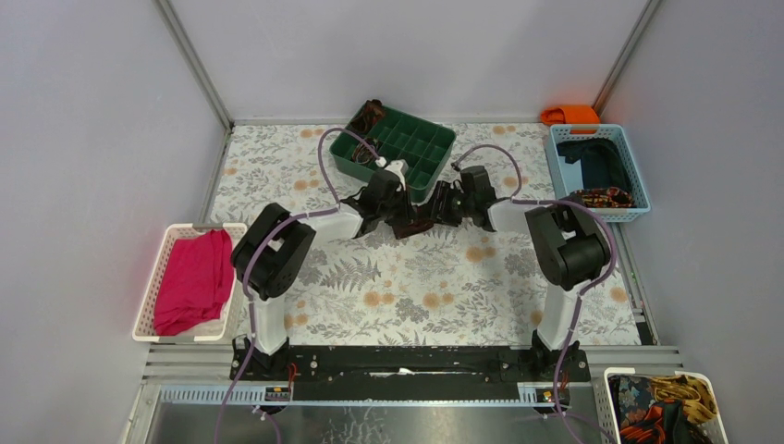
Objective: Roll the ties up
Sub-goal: Roll the tie at the center of the board.
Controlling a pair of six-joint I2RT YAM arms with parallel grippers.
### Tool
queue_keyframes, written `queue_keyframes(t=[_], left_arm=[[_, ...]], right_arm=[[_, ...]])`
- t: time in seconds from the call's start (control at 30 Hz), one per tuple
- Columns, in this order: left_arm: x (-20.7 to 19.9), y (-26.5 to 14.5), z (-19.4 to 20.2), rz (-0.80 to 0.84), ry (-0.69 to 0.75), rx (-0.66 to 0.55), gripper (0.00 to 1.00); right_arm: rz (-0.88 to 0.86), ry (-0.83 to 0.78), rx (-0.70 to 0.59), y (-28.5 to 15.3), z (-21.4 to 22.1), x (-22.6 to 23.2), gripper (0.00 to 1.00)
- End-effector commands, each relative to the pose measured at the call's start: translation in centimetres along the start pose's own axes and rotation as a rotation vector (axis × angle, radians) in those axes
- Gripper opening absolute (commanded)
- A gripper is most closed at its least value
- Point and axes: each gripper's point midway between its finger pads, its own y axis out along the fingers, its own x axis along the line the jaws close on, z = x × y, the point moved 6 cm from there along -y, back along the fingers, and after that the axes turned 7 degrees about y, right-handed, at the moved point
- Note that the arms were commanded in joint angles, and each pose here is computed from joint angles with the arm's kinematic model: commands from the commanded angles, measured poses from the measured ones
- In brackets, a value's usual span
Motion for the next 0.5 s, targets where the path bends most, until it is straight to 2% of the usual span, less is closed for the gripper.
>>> queue_keyframes(t=[0.0, 0.23, 0.37, 0.47], left_arm=[[0.7, -1.2, 1.1, -0.042, 0.032, 0.036, 0.00], [1.2, -3.8, 1.7, -0.107, 0.058, 0.077, 0.00], [1.5, -5.3, 1.3, -0.157, 0.067, 0.061, 0.00], [1.5, -6.4, 1.0, -0.178, 0.047, 0.032, 0.00]], right_arm=[[0.005, -0.050, 0.124, -1.1, 5.7, 2.0, 0.56], [0.022, -0.051, 0.164, -1.9, 9.5, 2.1, 0.56], [0.020, -0.053, 0.163, -2.5, 10.4, 2.1, 0.58], [0.065, -0.090, 0.115, -3.5, 9.8, 2.0, 0.62]])
